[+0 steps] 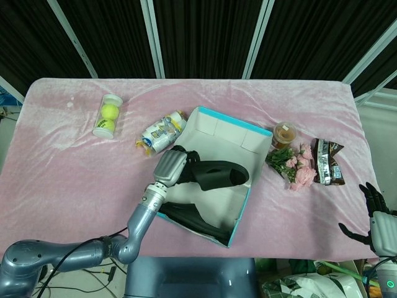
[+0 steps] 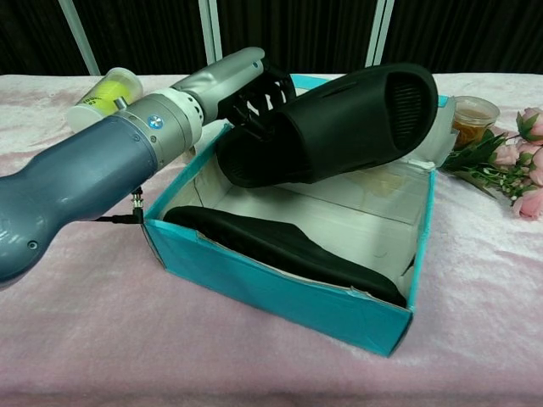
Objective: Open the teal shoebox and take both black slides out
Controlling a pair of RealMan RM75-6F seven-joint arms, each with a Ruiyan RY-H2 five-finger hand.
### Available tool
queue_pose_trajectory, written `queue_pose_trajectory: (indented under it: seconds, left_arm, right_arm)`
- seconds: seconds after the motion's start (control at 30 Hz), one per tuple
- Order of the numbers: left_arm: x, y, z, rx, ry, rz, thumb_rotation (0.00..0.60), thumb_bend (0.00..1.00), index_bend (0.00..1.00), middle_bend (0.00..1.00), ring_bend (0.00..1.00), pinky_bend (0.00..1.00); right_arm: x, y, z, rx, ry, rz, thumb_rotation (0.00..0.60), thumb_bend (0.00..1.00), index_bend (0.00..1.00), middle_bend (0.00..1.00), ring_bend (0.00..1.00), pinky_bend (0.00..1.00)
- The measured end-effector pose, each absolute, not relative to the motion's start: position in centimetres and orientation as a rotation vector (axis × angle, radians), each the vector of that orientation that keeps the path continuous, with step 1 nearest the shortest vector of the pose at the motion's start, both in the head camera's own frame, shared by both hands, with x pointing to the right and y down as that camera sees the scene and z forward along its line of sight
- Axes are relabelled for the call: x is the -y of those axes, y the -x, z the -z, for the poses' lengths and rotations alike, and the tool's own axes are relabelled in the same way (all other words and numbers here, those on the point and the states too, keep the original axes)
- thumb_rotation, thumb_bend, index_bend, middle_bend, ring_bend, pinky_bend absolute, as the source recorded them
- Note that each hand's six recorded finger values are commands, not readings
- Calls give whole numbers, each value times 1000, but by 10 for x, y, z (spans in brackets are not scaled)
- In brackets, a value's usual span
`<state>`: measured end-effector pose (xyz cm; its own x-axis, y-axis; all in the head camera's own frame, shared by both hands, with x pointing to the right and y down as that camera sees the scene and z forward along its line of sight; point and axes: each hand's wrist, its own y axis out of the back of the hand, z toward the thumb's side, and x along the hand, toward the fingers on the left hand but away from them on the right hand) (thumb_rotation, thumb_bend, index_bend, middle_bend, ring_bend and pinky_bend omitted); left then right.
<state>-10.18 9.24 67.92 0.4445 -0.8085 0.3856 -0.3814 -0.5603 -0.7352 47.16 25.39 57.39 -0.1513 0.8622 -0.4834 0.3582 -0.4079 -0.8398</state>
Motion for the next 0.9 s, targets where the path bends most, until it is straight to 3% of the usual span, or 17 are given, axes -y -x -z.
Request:
queue_pose_trajectory:
  seconds: [0.6,0.9]
  left_arm:
    - [-67,137,-627,-1535,2192,655,600,457,464,592,436,264]
    - [-49,215,-598,-1463,1990,715,600,441,495,619,436,200]
  right_arm:
    - [-250,-470,-575,1368,1706,-1572,600,98,0,0,17,210]
    - [-238,-469,-574,1361,1716,-1535,600,98,0,0,17,210]
